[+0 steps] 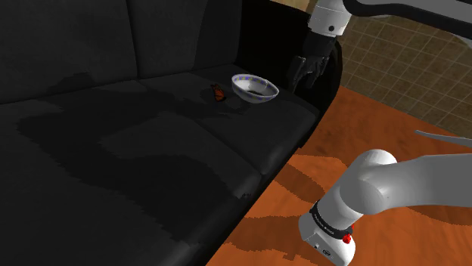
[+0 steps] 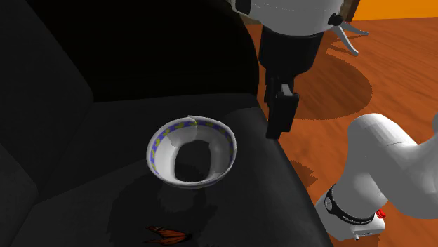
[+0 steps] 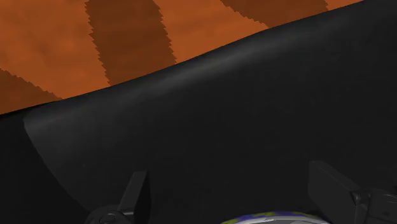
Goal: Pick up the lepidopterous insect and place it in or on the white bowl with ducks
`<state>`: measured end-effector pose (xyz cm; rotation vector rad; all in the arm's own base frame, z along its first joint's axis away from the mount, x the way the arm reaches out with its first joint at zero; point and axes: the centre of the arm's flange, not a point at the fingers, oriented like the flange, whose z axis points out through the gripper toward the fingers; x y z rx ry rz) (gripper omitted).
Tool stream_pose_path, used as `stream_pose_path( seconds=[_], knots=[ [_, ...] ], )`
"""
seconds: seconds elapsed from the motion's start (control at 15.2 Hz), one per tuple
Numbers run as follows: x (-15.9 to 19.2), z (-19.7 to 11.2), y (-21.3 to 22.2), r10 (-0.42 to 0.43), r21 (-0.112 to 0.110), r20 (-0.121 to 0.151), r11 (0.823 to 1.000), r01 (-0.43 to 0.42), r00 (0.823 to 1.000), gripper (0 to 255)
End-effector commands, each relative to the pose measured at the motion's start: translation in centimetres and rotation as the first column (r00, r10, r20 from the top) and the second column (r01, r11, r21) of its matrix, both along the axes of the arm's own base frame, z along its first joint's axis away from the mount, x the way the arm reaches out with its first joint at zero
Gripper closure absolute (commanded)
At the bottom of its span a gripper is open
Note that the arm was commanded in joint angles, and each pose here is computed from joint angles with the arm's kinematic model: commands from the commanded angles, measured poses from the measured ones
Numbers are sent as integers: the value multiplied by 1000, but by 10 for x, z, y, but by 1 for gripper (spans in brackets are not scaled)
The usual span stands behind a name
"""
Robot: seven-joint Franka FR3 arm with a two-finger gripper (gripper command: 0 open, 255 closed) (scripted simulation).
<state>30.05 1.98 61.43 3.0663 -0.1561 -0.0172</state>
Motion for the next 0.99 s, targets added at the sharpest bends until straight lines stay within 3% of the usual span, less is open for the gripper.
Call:
stream_pose_path(
  seconds=[0.0,0.92],
  knots=[
    [0,0,0,0,0,0,1000,0,1000,0],
    [132,-33,116,142,108,-39,985,-137,989,0]
  ],
)
